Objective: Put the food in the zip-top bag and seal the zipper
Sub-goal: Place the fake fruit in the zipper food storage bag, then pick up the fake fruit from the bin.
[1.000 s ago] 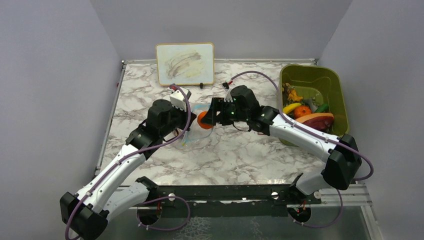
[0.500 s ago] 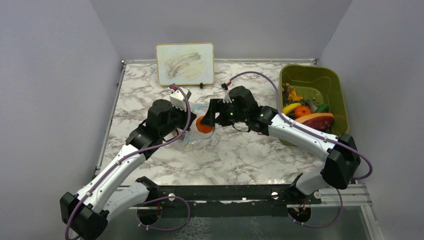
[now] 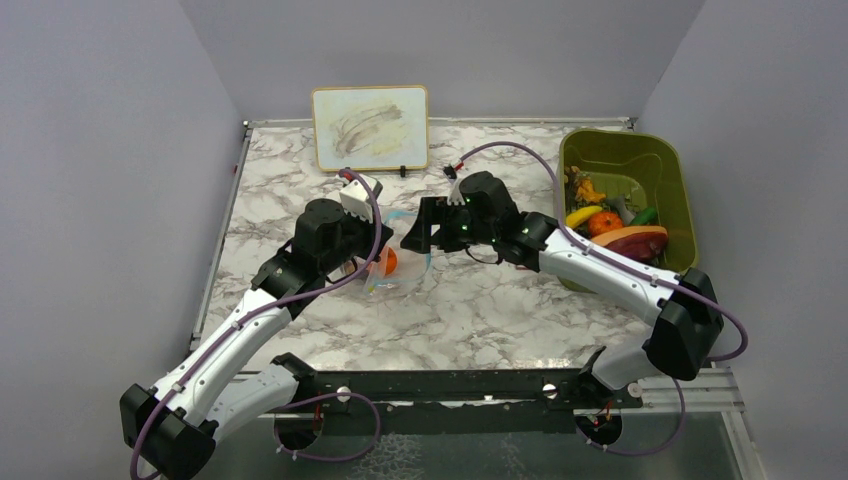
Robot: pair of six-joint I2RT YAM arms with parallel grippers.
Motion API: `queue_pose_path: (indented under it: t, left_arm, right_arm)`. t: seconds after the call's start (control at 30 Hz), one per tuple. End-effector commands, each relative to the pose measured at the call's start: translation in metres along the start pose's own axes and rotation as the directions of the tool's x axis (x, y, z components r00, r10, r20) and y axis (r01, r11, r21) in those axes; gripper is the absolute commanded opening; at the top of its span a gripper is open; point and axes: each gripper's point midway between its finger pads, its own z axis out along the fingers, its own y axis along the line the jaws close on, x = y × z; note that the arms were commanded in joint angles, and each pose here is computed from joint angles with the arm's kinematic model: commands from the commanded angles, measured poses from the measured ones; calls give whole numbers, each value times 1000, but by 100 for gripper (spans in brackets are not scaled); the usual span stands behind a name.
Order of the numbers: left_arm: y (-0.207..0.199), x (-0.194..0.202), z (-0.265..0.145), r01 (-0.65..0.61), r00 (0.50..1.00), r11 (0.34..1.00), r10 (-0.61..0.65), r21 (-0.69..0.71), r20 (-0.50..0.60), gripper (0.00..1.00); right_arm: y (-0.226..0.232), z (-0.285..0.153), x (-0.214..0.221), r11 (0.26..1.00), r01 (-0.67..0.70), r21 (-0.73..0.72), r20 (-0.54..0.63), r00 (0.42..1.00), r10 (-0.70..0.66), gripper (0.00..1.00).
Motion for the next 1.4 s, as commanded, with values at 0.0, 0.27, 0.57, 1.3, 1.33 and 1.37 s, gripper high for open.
queue_pose_path:
  t: [0.0,0.27,0.57,1.3,1.33,1.37]
  left_arm:
    - [-3,-6,1,-2,1000,1000,2,14,30,0]
    - [-1,-7,0,-2,999,1000,2,7,32,0]
    - [-2,-6,0,-1,999,1000,1,12,32,0]
    - [-2,-5,1,1,1000,1000,-1,12,27,0]
    - [-2,-5,1,1,1000,1000,-1,12,26,0]
    - [-2,-5,1,1,1000,1000,-1,10,27,0]
  right_arm:
    - [13,-15,-12,999,50,-21,39,998,-49,76]
    - [-5,-37,-29,985,124,117,91,987,-135,67]
    - [-47,-92,-93,849,217,482,200,916,-348,56]
    - [-266,-217,-185,579,-128,805,318,917,-239,51]
    - [-279,-218,-183,573,-140,807,318,922,-223,51]
    - [-292,-218,-180,569,-148,809,314,927,-206,51]
